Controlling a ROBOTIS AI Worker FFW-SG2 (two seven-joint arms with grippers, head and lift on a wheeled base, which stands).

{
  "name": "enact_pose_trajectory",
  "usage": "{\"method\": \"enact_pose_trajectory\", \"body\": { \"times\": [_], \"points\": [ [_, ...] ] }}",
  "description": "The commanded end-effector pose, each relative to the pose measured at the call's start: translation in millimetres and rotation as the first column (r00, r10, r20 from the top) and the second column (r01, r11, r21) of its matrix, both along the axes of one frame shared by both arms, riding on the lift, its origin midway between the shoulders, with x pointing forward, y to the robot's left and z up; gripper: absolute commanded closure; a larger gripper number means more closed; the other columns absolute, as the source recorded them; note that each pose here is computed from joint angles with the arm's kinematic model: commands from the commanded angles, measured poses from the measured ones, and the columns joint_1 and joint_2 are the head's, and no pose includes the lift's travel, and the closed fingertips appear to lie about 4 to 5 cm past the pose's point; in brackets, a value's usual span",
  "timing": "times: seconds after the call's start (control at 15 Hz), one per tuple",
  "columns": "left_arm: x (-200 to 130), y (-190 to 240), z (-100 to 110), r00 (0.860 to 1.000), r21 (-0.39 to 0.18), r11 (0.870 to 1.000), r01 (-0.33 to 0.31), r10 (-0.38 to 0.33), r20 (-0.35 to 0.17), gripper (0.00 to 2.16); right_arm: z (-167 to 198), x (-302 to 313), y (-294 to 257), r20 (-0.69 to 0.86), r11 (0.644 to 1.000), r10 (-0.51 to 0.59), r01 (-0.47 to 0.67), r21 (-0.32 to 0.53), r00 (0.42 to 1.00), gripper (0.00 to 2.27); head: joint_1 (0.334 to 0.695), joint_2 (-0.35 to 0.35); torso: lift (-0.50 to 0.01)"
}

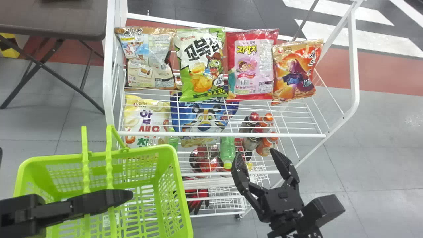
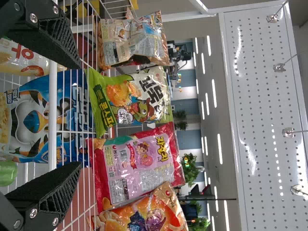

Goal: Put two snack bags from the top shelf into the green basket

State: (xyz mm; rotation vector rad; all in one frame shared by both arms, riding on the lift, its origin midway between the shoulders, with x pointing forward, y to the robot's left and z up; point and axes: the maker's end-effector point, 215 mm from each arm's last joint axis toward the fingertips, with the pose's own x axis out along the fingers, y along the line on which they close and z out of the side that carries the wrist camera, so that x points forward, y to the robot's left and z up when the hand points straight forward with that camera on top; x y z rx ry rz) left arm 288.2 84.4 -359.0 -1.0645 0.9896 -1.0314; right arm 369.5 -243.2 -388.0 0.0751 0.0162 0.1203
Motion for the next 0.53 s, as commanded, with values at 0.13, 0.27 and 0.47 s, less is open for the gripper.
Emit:
{"method": "enact_pose_trajectory", "body": {
  "times": [0.13,0.27,0.47],
  "points": [
    [-1.4,-0.9,-0.1,1.0,-0.002,1.0,0.005,-0.005,-0.003,2.14,0.3,0.4,0.2,0.001,1.0,-0.001,0.001,0.002,1.0,0.1,0.695,-0.278,-0.001],
    [-1.4,-0.9,-0.1,1.0,-0.002,1.0,0.005,-0.005,-0.003,2.14,0.3,0.4,0.2,0.001,1.0,-0.001,0.001,0.002,1.0,0.1,0.695,-0.278,-0.001],
    [-1.7,-1.4,-0.5,1.0,-0.003,1.0,0.006,-0.006,-0.005,2.14,-0.2,1.2,0.9,0.001,1.0,0.0,0.0,0.003,1.0,0.1,0.695,-0.278,-0.001]
  ]
}}
